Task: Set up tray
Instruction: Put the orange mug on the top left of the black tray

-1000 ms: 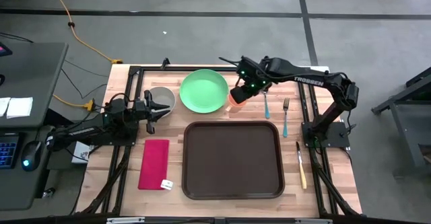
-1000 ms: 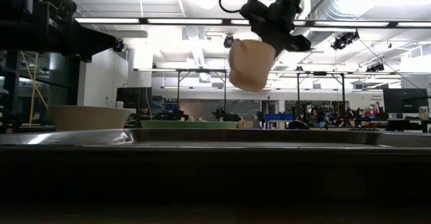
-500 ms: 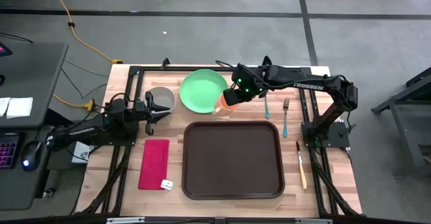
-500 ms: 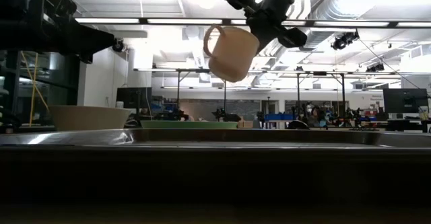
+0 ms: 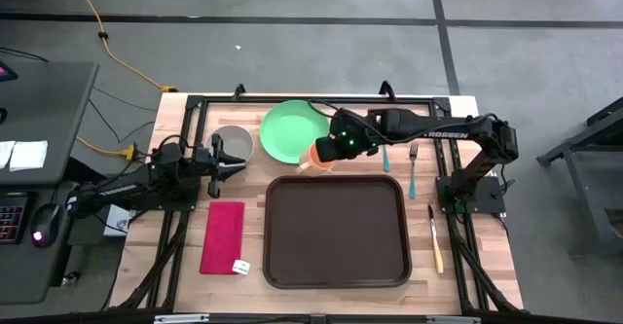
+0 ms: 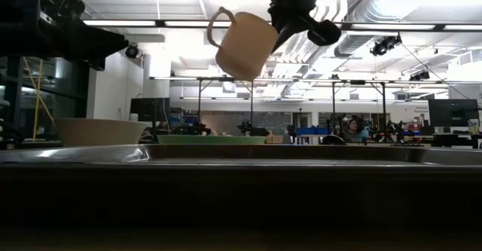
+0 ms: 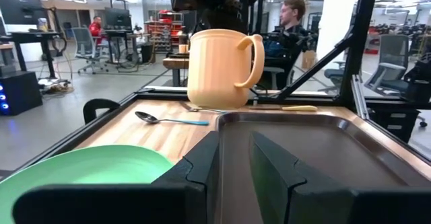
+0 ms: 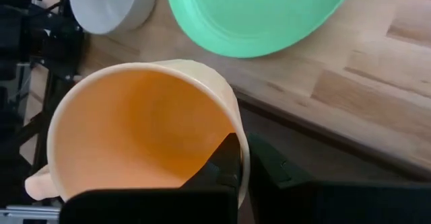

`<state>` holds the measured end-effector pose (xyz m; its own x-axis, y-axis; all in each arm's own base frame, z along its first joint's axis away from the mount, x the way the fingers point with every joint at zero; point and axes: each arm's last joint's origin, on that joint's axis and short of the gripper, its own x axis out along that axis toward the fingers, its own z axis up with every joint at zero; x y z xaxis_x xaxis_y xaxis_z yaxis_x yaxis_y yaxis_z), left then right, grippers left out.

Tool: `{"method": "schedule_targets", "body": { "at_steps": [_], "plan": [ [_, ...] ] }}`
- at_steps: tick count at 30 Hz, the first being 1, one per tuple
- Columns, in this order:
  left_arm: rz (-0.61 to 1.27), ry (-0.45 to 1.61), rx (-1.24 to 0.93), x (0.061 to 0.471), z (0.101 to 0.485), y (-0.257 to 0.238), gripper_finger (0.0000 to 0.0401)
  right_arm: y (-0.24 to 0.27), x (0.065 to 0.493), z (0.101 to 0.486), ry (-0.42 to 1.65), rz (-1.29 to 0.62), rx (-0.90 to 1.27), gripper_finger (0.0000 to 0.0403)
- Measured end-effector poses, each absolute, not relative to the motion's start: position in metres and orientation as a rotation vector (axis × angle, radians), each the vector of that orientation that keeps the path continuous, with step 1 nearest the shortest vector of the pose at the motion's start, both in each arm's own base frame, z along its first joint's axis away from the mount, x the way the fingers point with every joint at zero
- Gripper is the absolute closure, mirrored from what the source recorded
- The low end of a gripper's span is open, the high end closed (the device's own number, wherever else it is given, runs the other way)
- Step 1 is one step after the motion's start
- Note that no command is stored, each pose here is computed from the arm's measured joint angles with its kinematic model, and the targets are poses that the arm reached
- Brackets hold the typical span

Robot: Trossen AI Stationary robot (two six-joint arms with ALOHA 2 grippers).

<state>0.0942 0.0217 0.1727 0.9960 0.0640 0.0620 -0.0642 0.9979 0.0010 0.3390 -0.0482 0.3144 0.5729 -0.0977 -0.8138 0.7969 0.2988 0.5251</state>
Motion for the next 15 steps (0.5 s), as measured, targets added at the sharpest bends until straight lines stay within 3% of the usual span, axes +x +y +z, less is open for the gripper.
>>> {"method": "schedule_targets", "body": {
  "at_steps": [15],
  "plan": [
    [0.022,-0.111,0.025,0.093,0.185,0.020,0.0288,-0.030,0.352,0.317,0.680,-0.618,1.177,0.0403]
  ]
}}
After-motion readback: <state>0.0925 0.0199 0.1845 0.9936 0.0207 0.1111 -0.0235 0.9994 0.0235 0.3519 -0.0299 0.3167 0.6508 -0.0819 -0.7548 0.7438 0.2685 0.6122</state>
